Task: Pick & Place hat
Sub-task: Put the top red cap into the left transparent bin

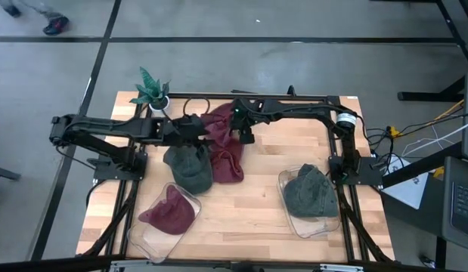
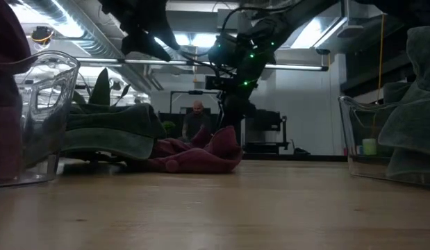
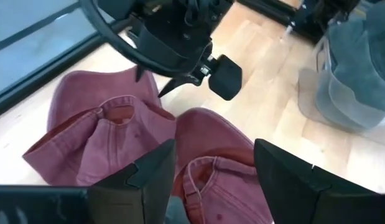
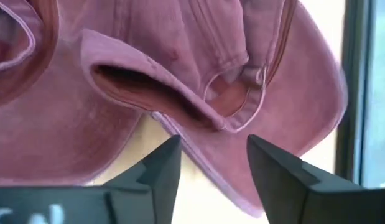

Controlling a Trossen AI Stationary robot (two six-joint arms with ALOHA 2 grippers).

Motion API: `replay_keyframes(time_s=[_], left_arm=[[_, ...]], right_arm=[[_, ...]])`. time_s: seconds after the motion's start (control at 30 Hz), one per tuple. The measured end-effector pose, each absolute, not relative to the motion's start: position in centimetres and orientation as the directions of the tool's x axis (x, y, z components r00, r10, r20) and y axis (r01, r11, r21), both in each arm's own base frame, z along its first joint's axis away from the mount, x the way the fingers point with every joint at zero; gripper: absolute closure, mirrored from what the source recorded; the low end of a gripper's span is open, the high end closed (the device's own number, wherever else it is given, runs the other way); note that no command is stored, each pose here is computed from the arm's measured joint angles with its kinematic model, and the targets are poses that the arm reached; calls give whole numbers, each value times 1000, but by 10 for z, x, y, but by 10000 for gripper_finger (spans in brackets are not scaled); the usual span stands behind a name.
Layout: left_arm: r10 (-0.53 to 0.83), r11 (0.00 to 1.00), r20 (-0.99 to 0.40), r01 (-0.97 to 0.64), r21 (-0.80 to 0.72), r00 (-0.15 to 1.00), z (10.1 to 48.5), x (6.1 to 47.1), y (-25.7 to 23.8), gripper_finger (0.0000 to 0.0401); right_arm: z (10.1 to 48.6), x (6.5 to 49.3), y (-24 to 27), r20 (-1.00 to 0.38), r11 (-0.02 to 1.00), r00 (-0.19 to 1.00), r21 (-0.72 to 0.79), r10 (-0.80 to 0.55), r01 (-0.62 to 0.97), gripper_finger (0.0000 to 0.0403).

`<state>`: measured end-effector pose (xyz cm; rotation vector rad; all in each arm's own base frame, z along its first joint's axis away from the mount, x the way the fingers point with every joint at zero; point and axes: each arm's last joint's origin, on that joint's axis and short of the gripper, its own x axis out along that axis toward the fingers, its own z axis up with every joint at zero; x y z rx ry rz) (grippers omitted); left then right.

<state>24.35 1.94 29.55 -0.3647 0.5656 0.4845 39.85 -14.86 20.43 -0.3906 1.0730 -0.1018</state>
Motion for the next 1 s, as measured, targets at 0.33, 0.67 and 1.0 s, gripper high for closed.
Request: replay_keyframes(time_s=[0.33, 0.67, 1.0], left_arm=[[348, 798, -557, -550, -246, 754, 303, 237, 20, 191], [346, 791, -558, -554, -258, 754, 303, 237, 20, 191], [347, 792, -558, -554, -255, 754, 303, 237, 20, 191]], right_arm=[[202, 390, -161, -857, 946, 456, -312, -239, -91, 272], [200, 389, -154, -879, 931, 423, -319, -220, -178, 241], [188, 398, -156, -864, 889, 449, -374, -230, -265, 194]])
